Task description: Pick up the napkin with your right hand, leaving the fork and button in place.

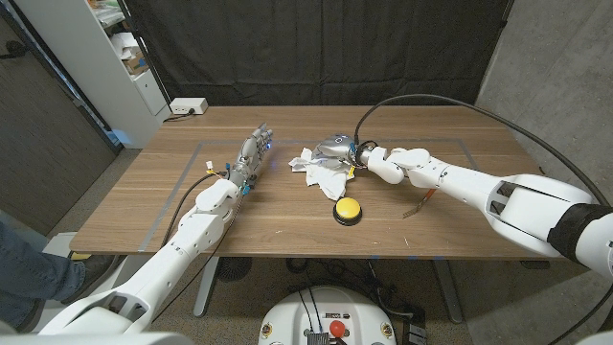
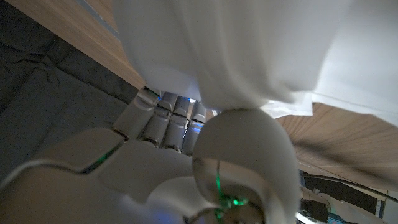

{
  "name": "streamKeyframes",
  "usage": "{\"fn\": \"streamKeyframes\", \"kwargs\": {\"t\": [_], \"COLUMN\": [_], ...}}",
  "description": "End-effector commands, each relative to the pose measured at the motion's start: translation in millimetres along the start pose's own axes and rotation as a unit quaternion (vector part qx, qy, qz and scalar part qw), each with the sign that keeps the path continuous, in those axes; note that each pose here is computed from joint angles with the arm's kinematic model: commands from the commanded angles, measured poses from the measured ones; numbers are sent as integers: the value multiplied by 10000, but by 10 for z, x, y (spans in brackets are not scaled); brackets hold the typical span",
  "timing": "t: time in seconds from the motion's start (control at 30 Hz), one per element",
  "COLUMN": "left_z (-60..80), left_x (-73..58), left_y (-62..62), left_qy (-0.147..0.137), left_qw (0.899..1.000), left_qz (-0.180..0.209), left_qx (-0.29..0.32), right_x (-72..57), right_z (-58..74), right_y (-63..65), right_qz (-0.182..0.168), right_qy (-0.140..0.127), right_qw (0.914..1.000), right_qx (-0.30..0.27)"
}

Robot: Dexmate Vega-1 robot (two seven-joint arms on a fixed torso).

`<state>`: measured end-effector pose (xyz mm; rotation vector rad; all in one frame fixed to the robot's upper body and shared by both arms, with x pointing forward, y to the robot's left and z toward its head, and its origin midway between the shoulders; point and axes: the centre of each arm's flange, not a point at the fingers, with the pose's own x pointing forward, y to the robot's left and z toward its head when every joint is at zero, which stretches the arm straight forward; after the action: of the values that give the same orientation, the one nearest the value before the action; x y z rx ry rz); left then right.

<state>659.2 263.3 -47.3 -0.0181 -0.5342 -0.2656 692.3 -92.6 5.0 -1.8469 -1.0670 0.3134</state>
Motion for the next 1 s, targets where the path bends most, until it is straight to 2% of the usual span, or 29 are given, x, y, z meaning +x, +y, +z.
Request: {"fn": "streamKeyframes", "kwargs": {"t": [0.03,0.4,0.73,1.0], "left_z": [-10,-25,-41,-29], "left_x": [25,59,128,115], "left_y": [-10,9,41,66], "left_qy": [42,32,-22,-45], "left_qw": [10000,10000,9999,9998], "left_qz": [-14,-46,-126,-157], "left_qx": [-16,-25,-91,-71], "right_x": [-22,-38,-62,-64], "right_z": [8,6,61,100], "right_y": [-36,-119,-307,-441], "right_qz": [-389,-562,-774,-874], "right_qy": [-85,-46,-143,-151], "right_qw": [9992,9983,9968,9960], "right_qx": [36,127,151,91]}}
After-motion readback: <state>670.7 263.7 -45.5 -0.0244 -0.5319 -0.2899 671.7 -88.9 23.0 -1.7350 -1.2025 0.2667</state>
